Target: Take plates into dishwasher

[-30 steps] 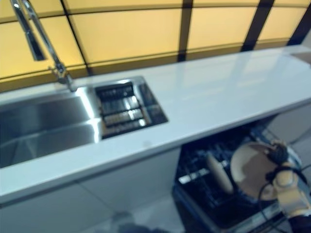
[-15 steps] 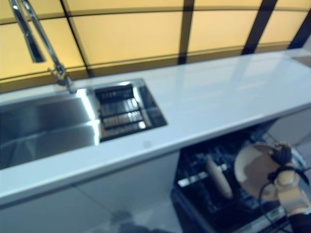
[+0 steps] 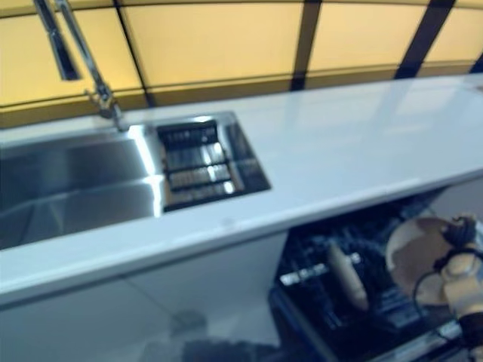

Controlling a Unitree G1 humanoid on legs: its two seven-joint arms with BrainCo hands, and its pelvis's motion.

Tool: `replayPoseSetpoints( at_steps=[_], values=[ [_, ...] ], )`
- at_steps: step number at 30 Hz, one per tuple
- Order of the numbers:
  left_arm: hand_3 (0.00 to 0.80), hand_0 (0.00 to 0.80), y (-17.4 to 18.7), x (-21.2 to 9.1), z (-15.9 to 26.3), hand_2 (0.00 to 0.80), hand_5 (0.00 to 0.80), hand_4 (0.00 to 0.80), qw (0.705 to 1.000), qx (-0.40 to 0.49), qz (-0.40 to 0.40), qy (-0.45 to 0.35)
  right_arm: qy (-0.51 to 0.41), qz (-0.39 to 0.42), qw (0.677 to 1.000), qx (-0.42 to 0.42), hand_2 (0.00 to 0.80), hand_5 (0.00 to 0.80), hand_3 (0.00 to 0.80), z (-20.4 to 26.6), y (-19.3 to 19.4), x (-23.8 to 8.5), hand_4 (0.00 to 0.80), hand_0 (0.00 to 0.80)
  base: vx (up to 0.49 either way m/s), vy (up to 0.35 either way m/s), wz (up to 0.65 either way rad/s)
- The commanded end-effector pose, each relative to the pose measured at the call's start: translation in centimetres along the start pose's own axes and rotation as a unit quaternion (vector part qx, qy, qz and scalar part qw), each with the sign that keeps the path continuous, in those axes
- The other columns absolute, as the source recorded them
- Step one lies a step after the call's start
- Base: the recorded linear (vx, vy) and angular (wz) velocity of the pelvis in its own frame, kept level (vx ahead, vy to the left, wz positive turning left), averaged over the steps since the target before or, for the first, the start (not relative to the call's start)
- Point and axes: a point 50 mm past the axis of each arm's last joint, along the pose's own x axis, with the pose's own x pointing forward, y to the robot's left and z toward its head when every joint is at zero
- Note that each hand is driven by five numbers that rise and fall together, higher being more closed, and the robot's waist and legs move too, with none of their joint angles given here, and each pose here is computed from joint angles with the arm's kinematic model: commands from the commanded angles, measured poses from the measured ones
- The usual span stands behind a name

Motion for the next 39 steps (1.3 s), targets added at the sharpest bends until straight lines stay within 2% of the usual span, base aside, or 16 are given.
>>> replayPoseSetpoints(
  at_steps=[1, 12, 20, 30, 39],
  values=[
    [0.000, 0.000, 0.5, 0.3, 3.1, 0.000, 0.000, 0.000, 0.998, -0.006, -0.002, -0.055, -0.066, -0.112, 0.991, 0.009, 0.800, 0.800, 0.800, 4.9, -5.6, 1.6, 0.800, 0.800, -0.065, 0.005, 0.01],
    [0.000, 0.000, -0.3, 0.0, 4.6, 0.000, 0.000, 0.000, 0.995, -0.039, -0.027, -0.088, -0.076, -0.185, 0.980, 0.014, 0.800, 0.800, 0.800, 8.0, -9.0, 2.7, 0.800, 0.800, -0.064, 0.020, 0.01],
    [0.000, 0.000, -0.8, -0.1, 5.3, 0.000, 0.000, 0.000, 0.992, -0.068, -0.037, -0.102, -0.068, -0.204, 0.976, -0.002, 0.800, 0.800, 0.800, 9.0, -10.4, 3.1, 0.800, 0.800, -0.053, 0.030, -0.04],
    [0.000, 0.000, -0.7, -0.2, 5.8, 0.000, 0.000, 0.000, 0.990, -0.078, -0.040, -0.112, -0.033, -0.177, 0.983, -0.028, 0.800, 0.800, 0.800, 6.0, -9.3, 3.4, 0.800, 0.800, -0.013, 0.005, 0.00],
    [0.000, 0.000, -1.0, -0.3, 5.6, 0.000, 0.000, 0.000, 0.990, -0.084, -0.040, -0.109, -0.047, -0.132, 0.990, 0.006, 0.800, 0.800, 0.800, 5.5, -6.8, 2.8, 0.800, 0.800, -0.003, 0.015, -0.11]
  ],
)
